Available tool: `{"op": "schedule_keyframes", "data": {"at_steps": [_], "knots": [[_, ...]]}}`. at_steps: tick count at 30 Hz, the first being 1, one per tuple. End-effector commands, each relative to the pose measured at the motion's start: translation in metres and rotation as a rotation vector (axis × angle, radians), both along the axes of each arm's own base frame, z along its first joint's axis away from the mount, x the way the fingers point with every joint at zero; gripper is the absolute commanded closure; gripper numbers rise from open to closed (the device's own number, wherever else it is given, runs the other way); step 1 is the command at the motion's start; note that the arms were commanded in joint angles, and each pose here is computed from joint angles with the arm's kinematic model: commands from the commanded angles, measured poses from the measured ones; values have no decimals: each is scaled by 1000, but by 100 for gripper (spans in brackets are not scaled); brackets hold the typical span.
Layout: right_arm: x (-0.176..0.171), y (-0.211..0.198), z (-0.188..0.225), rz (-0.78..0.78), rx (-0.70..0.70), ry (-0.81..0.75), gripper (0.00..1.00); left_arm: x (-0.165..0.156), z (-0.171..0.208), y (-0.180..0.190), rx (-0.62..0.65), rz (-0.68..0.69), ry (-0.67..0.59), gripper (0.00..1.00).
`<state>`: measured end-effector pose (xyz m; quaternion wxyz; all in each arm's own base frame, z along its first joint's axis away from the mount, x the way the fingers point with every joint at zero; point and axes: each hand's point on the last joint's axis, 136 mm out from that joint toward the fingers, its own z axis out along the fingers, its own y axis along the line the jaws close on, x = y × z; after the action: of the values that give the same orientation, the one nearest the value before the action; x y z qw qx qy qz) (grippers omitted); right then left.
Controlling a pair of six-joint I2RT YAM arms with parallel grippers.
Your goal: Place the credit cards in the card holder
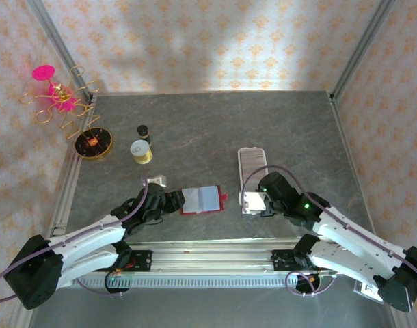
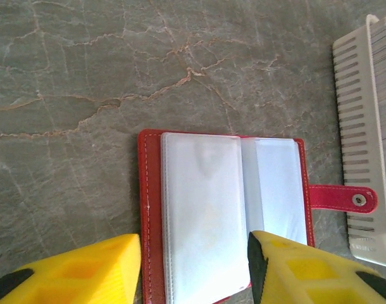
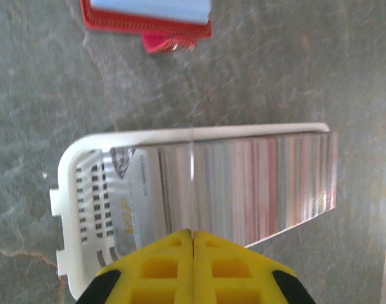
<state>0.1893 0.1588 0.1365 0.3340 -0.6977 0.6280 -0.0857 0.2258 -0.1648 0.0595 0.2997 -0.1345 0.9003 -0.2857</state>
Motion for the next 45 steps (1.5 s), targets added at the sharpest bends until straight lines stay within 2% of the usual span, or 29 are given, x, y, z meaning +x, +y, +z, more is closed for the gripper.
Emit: {"op": "schedule_keyframes", "data": {"at_steps": [1,5,10,14,16,19,23,26,30,37,45], "knots": [[-9,9,19,-14,107,59,100,7,7,2,68,-15,-6,46],[-7,18,44,-64,214,73,100,9,6,5,122,-16,15,42],[8,50,106,-187,574,103,100,12,7,5,151,-12,26,39],[38,56,152,-488,977,176,100,12,9,2,156,-4,26,38],[46,56,151,-626,1104,269,100,11,8,1,159,5,30,38],[47,67,130,-804,1219,490,100,10,7,-1,161,8,38,38],[51,73,85,-1093,1264,707,100,11,6,-7,169,-2,48,40],[49,82,61,-1164,1250,805,100,10,4,-15,169,-22,52,41],[51,79,28,-1249,1223,812,100,12,2,-21,182,-33,55,42],[44,98,-9,-1245,1158,931,100,13,-3,-26,224,-55,63,45],[37,120,-25,-1199,1108,991,100,14,-11,-20,302,-51,79,46]]}}
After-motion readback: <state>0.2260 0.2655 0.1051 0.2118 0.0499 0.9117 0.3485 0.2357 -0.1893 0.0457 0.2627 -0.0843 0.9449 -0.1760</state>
